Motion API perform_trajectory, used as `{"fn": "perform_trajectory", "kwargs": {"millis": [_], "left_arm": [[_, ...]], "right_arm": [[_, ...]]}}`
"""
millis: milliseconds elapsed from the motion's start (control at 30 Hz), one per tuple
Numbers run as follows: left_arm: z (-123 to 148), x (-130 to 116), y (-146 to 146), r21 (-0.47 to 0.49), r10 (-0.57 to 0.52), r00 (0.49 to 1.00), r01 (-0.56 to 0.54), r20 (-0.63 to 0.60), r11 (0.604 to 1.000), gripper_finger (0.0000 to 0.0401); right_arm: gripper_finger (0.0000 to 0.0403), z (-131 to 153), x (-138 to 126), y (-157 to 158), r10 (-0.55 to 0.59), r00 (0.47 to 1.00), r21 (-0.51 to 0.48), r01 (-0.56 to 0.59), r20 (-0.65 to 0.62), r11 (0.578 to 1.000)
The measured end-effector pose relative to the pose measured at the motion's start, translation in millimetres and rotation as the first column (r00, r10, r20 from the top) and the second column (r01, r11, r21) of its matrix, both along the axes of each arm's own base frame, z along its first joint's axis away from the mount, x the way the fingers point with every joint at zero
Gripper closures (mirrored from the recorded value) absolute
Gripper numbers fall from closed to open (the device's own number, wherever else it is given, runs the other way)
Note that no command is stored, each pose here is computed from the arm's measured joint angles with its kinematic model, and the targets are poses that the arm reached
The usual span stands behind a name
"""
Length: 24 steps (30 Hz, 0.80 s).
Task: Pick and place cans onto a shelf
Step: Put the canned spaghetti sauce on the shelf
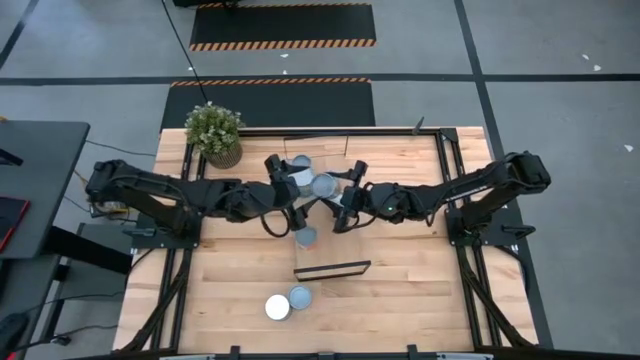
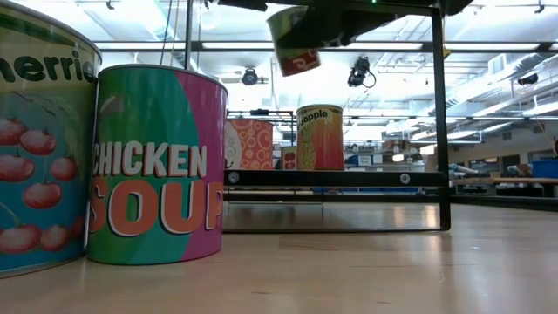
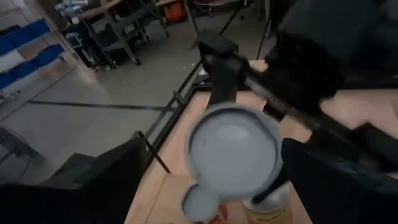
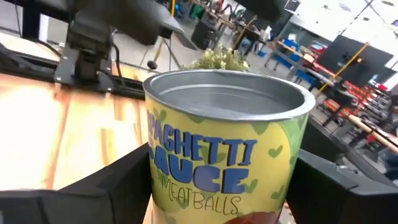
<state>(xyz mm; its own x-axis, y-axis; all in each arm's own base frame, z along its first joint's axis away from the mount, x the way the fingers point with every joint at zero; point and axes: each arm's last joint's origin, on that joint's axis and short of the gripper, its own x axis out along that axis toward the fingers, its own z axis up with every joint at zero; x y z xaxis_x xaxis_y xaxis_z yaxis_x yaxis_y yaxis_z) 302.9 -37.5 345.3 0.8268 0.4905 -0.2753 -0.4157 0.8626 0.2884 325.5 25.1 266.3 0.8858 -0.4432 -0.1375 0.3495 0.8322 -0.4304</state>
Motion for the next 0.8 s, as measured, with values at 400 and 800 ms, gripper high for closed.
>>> {"fn": "perform_trajectory", "kwargs": {"millis": [400,800], "left_arm": [[-46.8,-27.8,-10.7,-0.031,-0.023,1.000,0.023,0.001,0.999,0.0023],[-79.9,-47.3,-11.8,-0.102,-0.002,1.000,-0.001,-0.031,0.995,0.0023]], "right_arm": [[0.0095,-12.5,-42.8,29.2,0.237,0.971,0.167,-0.226,-0.046,0.960],[0.0094,-50.8,-85.6,25.2,0.364,0.931,0.291,-0.356,0.027,0.888]]}}
